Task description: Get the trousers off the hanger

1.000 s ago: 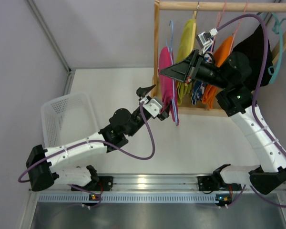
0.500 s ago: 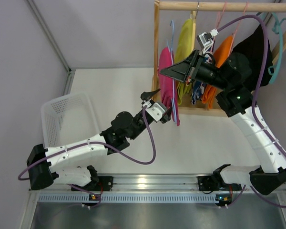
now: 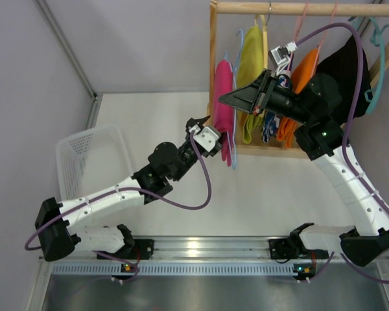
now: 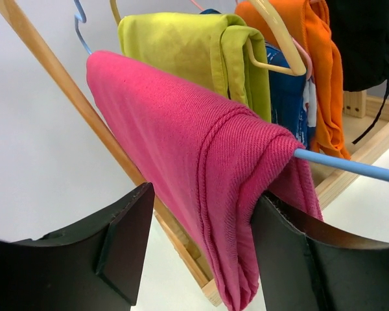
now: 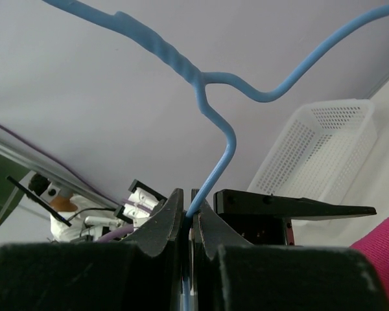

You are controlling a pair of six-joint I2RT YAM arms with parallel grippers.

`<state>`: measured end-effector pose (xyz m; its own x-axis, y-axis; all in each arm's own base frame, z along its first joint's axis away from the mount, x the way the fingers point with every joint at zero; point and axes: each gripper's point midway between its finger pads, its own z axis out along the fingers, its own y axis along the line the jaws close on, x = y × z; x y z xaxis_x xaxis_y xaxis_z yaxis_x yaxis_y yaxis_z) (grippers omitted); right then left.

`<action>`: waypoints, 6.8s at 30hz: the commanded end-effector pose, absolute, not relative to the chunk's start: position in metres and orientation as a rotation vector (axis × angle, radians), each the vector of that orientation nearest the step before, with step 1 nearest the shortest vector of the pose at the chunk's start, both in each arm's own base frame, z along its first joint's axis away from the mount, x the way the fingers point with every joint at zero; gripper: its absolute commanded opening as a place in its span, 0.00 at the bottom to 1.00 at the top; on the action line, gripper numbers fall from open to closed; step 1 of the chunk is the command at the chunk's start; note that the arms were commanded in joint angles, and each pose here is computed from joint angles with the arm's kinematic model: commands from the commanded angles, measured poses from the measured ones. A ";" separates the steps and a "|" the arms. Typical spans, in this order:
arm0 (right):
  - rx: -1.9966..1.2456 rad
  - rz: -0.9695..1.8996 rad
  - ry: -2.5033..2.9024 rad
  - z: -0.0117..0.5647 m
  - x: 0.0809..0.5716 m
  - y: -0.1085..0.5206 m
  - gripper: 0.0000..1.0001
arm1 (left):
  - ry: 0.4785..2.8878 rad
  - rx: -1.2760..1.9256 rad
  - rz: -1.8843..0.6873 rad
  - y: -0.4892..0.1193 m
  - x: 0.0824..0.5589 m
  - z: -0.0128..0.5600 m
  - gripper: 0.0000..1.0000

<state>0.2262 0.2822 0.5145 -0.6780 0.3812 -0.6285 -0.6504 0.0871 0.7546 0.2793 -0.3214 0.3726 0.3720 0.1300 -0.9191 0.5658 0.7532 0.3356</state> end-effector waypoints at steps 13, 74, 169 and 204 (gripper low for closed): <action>-0.461 1.672 1.213 0.597 0.180 0.252 0.00 | 1.122 0.756 -0.367 -0.305 0.263 0.383 0.66; -0.362 1.616 1.443 0.492 0.233 0.262 0.00 | 1.124 0.466 -0.445 -0.273 0.279 0.489 0.00; -0.336 1.228 1.731 0.426 0.243 0.222 0.00 | 1.736 -0.235 0.518 0.132 0.400 0.251 0.00; -0.183 1.177 1.778 0.457 0.292 0.225 0.00 | 1.382 0.194 -0.252 -0.029 0.304 0.425 0.89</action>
